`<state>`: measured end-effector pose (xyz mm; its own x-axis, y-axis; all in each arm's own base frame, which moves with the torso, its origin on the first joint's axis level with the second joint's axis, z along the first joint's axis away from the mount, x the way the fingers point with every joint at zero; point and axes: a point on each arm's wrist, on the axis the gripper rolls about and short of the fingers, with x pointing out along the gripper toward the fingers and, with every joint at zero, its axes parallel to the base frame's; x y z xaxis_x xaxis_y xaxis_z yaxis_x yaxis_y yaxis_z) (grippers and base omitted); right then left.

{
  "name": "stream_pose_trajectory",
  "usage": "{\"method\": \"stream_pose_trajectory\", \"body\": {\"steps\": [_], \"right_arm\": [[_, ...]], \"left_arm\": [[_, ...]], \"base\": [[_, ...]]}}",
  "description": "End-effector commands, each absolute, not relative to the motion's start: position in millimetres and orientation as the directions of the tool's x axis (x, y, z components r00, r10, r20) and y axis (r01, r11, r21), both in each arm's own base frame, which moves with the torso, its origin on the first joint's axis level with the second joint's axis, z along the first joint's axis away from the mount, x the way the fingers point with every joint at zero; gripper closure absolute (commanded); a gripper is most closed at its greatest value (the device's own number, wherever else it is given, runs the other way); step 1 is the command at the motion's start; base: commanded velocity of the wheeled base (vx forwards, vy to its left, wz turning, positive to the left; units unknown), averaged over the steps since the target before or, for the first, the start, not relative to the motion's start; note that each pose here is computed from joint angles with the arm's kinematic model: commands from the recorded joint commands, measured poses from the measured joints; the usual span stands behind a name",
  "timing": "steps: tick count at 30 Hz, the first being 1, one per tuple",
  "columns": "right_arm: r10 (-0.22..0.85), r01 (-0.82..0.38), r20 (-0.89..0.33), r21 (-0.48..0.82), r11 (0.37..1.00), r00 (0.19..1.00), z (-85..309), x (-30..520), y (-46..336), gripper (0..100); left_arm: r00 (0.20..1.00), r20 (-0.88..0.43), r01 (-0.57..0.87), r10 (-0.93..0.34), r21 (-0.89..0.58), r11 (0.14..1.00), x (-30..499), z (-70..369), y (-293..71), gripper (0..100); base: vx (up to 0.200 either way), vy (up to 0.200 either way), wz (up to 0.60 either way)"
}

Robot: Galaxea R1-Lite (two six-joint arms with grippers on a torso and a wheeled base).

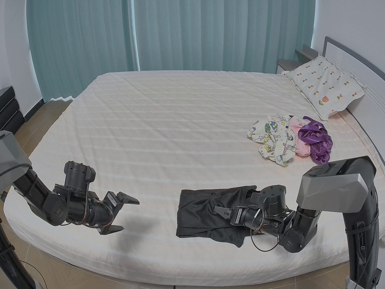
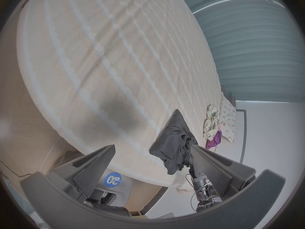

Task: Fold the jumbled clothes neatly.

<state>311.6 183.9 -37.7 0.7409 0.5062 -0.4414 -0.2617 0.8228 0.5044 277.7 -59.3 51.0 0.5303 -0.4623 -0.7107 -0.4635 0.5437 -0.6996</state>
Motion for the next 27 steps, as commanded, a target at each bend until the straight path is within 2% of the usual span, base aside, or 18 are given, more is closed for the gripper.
{"method": "stream_pose_trajectory", "body": {"steps": [1, 14, 15, 27], "right_arm": [[0.489, -0.246, -0.456, 0.493, 0.834, 0.744, -41.9, 313.0, 177.6, 0], [0.467, -0.229, -0.481, 0.473, 0.851, 0.742, -45.2, 313.7, 171.6, 0], [0.466, -0.228, -0.481, 0.472, 0.852, 0.743, -44.7, 313.7, 171.6, 100], [0.433, -0.186, -0.503, 0.466, 0.865, 0.748, -31.4, 297.6, 152.7, 100]], "left_arm": [[0.526, -0.713, -0.466, -0.463, -0.697, 0.545, 277.5, 49.8, -59.9, 0], [0.526, -0.715, -0.467, -0.461, -0.696, 0.546, 277.6, 49.4, -59.9, 0], [0.525, -0.714, -0.466, -0.462, -0.696, 0.546, 277.6, 49.4, -59.9, 0], [0.525, -0.716, -0.468, -0.461, -0.695, 0.546, 277.3, 49.1, -59.8, 0]], "base": [[0.0, 0.0, 0.0], [0.0, 0.0, 0.0], [0.0, 0.0, 0.0], [0.0, 0.0, 0.0]]}}
